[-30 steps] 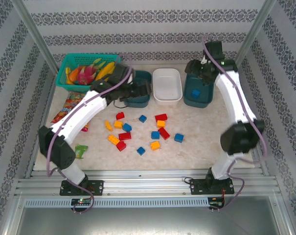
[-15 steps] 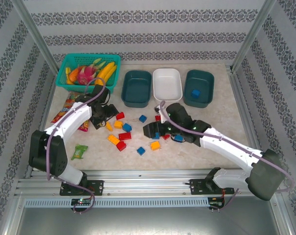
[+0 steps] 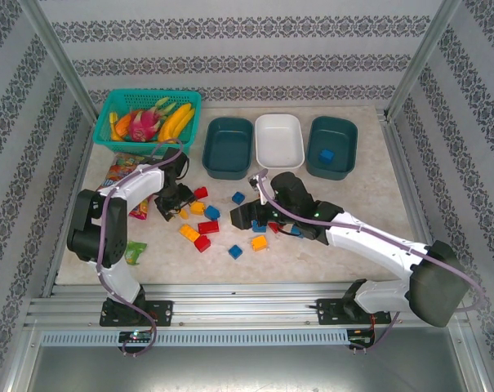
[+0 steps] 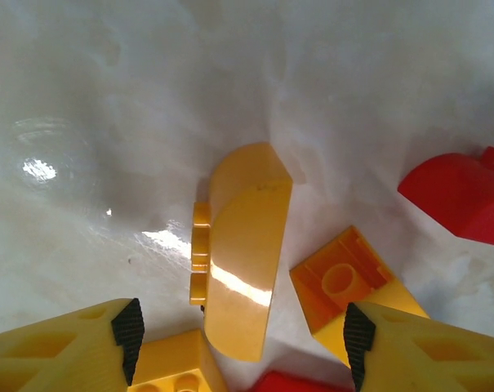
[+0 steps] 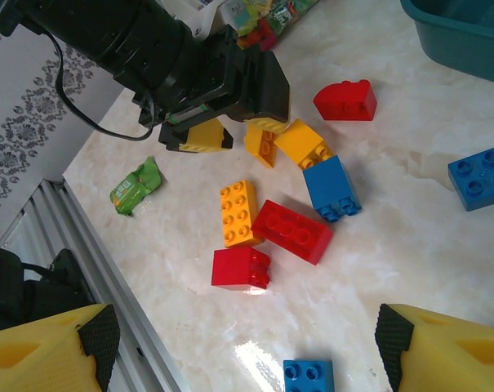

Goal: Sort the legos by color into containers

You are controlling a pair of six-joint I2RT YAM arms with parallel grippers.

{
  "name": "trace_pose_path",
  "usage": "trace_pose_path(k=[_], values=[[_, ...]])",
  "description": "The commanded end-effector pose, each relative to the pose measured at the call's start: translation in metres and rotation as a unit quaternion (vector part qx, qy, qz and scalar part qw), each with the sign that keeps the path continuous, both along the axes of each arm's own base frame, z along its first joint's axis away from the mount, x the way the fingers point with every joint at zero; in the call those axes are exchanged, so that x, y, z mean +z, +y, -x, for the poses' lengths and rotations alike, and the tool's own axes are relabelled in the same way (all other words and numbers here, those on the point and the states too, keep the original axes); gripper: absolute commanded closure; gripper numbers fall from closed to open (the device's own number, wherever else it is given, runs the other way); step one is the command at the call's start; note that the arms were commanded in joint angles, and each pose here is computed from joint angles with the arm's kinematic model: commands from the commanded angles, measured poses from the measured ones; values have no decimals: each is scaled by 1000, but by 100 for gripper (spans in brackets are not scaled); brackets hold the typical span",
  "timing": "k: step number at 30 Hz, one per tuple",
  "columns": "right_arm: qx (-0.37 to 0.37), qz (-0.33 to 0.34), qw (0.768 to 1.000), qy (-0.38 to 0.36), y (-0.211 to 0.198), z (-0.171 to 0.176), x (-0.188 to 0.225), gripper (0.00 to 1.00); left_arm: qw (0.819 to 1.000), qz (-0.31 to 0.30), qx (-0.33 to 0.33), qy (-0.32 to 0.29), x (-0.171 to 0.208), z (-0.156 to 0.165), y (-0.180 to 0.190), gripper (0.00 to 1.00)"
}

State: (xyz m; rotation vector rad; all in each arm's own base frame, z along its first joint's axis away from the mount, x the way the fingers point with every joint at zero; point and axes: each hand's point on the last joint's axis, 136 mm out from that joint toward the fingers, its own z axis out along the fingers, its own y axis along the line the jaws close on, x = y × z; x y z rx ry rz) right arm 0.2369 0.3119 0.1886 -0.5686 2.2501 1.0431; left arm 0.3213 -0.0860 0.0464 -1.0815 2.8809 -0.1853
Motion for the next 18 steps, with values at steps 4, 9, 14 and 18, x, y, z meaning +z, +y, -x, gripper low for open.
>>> trace_pose_path(k=[4, 9, 14, 18], values=[[7, -15, 1000, -19, 3, -5, 18, 16, 1000, -24, -3, -6, -9, -6, 13, 42], [4, -14, 1000, -10, 2, -6, 14, 16, 1000, -27, -7, -1, -18, -7, 14, 48], [1, -12, 1000, -4, 2, -6, 11, 16, 999, -29, -13, 3, -27, -9, 15, 56], [-1, -11, 1000, -2, 1, -6, 10, 16, 999, -31, -14, 6, -32, -8, 16, 63]])
